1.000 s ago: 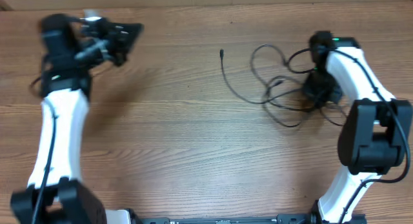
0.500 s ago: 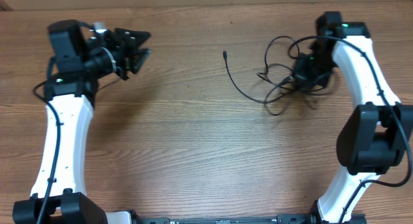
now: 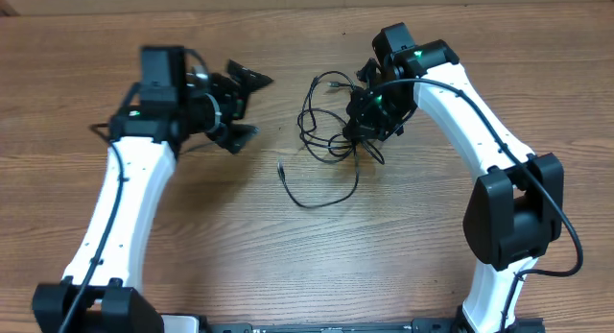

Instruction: Untangle cables

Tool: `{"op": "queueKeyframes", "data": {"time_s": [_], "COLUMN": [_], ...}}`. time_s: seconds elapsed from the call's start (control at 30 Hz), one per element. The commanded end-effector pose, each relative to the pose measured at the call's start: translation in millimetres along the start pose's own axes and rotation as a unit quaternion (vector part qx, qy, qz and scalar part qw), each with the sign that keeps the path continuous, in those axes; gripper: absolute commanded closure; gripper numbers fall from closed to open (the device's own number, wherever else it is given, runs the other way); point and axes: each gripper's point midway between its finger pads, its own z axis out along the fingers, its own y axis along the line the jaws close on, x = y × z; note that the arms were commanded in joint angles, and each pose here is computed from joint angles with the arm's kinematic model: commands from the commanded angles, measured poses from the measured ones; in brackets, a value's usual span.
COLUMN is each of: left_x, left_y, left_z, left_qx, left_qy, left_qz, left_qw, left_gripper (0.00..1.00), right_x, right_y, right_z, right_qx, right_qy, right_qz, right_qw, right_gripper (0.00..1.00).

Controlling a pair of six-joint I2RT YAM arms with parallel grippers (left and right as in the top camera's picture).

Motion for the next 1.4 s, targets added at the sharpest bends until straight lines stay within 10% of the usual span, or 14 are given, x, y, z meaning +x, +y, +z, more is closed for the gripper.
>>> {"op": "queueKeyframes", "data": {"time_s": [0.0, 0.43, 0.53, 0.6, 1.07, 1.37], "left_x": [11, 64, 64, 62, 44, 0], "left_y": [14, 55, 65, 63, 40, -16], "left_z": [30, 121, 133, 138, 123, 36], "left_qx": [-0.039, -0.112, -0.128, -0.120, -0.069, 0.042], "left_qy": [0.014, 0.157, 0.155, 0.155, 0.142, 0.063], "left_qz": [-0.023, -0.136, -0.152, -0.147, -0.090, -0.007], "left_qw": [0.999, 0.972, 0.968, 0.969, 0.983, 0.997], "left_gripper": [0.01, 0.35, 0.59, 0.96, 0.95, 0.96], "right_x": [-9, -9, -9, -9, -11, -22], "right_y": [-1, -1, -1, -1, -29, -77], "right_z": [-9, -9, -9, -9, -12, -28], "right_qx": [0.000, 0.002, 0.002, 0.002, 0.077, 0.179], "right_qy": [-0.017, -0.017, -0.017, -0.017, -0.028, -0.066], "right_qz": [0.001, 0.001, 0.001, 0.001, 0.012, 0.063], "right_qw": [1.000, 1.000, 1.000, 1.000, 0.997, 0.980], "right_gripper": [0.96, 0.96, 0.96, 0.96, 0.96, 0.96]}}
